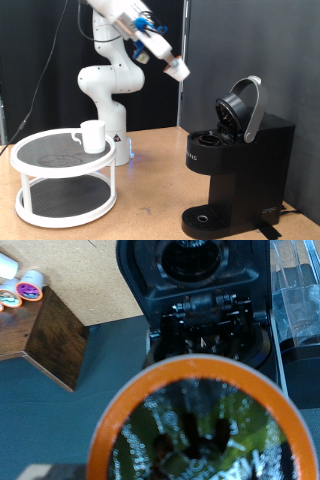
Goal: Make a cup of coffee with the keurig machine
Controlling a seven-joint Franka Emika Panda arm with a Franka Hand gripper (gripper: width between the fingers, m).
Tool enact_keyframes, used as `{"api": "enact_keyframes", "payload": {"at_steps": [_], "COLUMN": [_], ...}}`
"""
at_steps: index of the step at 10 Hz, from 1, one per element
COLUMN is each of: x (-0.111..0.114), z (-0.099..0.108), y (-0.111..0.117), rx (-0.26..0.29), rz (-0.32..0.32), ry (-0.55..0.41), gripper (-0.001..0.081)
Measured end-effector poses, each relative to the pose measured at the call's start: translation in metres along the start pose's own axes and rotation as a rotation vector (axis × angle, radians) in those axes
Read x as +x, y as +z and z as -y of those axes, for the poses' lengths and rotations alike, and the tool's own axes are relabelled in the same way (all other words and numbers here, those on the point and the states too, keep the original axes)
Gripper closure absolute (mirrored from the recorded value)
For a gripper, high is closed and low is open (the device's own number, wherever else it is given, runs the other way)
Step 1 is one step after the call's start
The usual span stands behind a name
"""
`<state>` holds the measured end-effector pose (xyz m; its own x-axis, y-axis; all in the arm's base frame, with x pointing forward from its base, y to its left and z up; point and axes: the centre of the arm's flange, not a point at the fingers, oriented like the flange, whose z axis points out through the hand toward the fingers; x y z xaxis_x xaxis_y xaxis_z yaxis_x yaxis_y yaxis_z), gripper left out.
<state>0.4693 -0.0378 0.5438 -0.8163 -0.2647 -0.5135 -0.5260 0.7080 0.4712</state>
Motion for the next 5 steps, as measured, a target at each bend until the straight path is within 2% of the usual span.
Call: {"api": "enact_keyframes", "payload": {"at_steps": [4, 5], "x": [-0.027, -0.03], "z": [-0.033, -0.036], "y": [0.05, 0.057], "rx": [0.028, 0.039], "rz": [-0.035, -0.033], "ry": [-0.032, -0.039], "gripper": [0.048, 0.048]}}
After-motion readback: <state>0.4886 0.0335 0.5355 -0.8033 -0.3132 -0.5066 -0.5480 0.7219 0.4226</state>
